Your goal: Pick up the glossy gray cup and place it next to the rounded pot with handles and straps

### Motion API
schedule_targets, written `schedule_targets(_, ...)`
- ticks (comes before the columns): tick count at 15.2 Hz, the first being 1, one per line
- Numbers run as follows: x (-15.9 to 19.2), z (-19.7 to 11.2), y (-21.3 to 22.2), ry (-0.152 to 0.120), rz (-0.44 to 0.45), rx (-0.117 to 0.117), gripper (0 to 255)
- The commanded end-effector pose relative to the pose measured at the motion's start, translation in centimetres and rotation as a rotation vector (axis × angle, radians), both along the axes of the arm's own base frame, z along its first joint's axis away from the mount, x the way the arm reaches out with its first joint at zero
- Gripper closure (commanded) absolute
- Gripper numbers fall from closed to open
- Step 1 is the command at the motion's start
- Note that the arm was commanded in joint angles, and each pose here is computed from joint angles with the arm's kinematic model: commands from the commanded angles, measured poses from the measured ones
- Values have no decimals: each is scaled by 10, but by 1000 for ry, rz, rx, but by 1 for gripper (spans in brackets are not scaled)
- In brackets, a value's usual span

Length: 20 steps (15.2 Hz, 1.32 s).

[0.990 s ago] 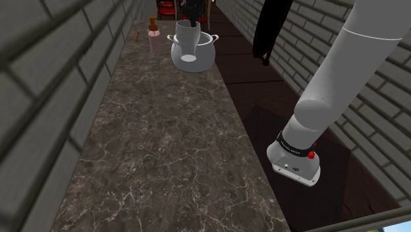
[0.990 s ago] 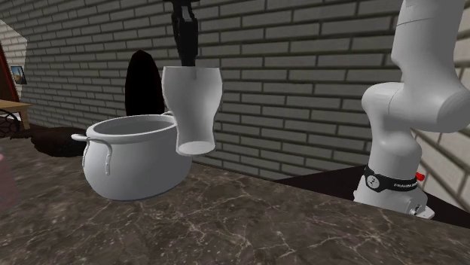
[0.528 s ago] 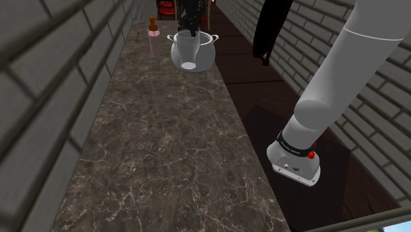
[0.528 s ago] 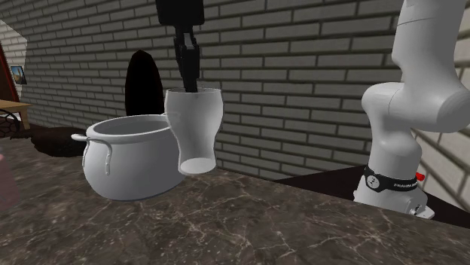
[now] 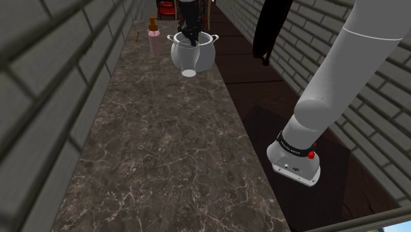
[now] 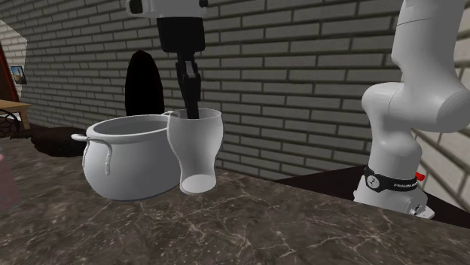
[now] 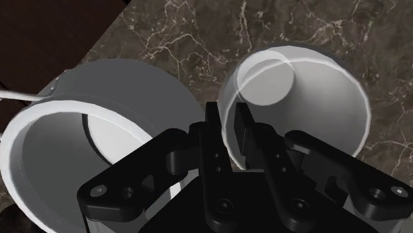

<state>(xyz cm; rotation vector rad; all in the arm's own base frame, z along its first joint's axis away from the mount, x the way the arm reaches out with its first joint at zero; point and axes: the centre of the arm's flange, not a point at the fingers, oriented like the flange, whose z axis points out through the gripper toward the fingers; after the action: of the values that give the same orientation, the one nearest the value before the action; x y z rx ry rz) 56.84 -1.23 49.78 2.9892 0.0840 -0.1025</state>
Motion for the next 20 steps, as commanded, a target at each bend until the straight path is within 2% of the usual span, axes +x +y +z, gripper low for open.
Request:
schedule_targets(1,0,-11,-1,-1,0,0,255)
schedule_targets(11,0,-64,-1,-1,0,0,255)
schedule_targets(18,0,-64,-1,-1,0,0,255)
schedule_targets(19,0,-64,-1,-1,0,0,0)
schedule_targets(20,0,-64,-1,-1,0,0,0)
